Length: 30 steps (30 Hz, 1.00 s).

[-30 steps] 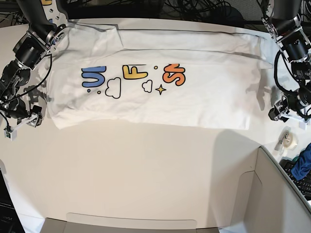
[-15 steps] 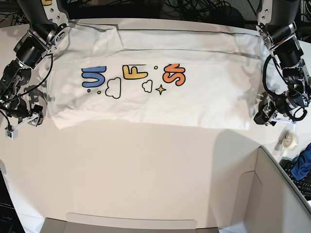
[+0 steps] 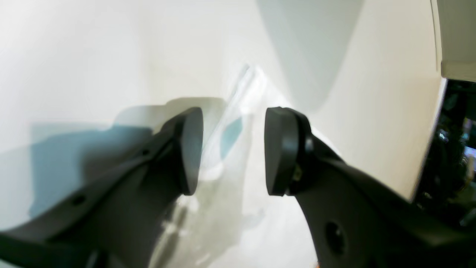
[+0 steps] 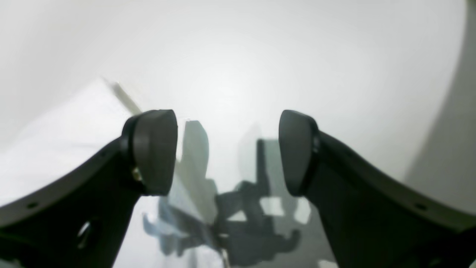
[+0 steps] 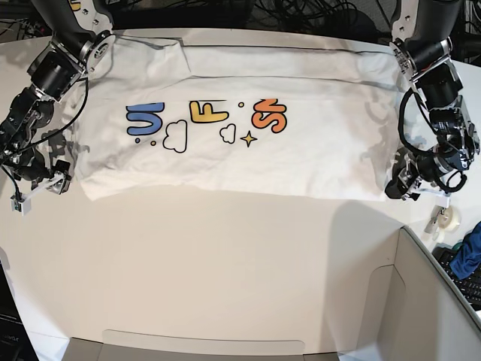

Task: Layout the t-shirt on the table in an organized manner, then fold the t-shirt properly
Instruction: 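Lower both grippers to the shirt's printed-side edge at each end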

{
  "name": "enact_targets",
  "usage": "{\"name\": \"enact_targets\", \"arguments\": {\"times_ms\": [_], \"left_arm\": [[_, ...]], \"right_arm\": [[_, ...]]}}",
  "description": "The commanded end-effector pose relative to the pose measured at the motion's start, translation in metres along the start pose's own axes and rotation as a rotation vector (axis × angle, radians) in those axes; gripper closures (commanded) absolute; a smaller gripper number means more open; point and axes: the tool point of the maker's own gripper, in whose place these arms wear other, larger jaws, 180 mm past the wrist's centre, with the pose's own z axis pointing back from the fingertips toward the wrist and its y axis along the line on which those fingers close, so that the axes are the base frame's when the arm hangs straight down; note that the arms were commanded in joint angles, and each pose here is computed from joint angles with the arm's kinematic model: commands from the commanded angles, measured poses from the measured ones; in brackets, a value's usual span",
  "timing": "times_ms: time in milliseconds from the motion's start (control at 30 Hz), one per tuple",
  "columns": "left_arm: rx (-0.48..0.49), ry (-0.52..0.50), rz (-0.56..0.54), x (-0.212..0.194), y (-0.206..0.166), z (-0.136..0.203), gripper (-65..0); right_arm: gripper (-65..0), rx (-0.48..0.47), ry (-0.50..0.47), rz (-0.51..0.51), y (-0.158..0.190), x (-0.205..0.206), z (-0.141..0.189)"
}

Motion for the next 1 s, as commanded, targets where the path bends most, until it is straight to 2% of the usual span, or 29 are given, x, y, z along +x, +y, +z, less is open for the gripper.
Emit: {"name": "enact_targets", "arguments": {"times_ms": [0, 133, 667, 833, 967], "left_arm": [[-0.014, -0.043, -0.056, 0.02, -0.015, 0.001, -26.6], [-0.004, -0.02, -0.101, 0.013, -0.02, -0.007, -26.6], [-0.036, -0.009, -0.103, 0.009, -0.036, -0.017, -26.5], [-0.019, 0.053, -0.165, -0.007, -0.041, -0.027, -26.5], [-0.018, 0.057, -0.17, -0.008, -0.041, -0.028, -26.3]], "right_arm": [[-42.0, -0.011, -0.078, 0.01, -0.003, 0.026, 0.01], [-42.0, -0.018, -0.088, 0.016, -0.004, 0.028, 0.013], [-42.0, -0.024, -0.075, 0.018, -0.007, 0.021, 0.012], [-42.0, -0.021, -0.075, 0.017, -0.006, 0.021, 0.012], [-42.0, -0.021, -0.075, 0.017, -0.006, 0.021, 0.012]]}}
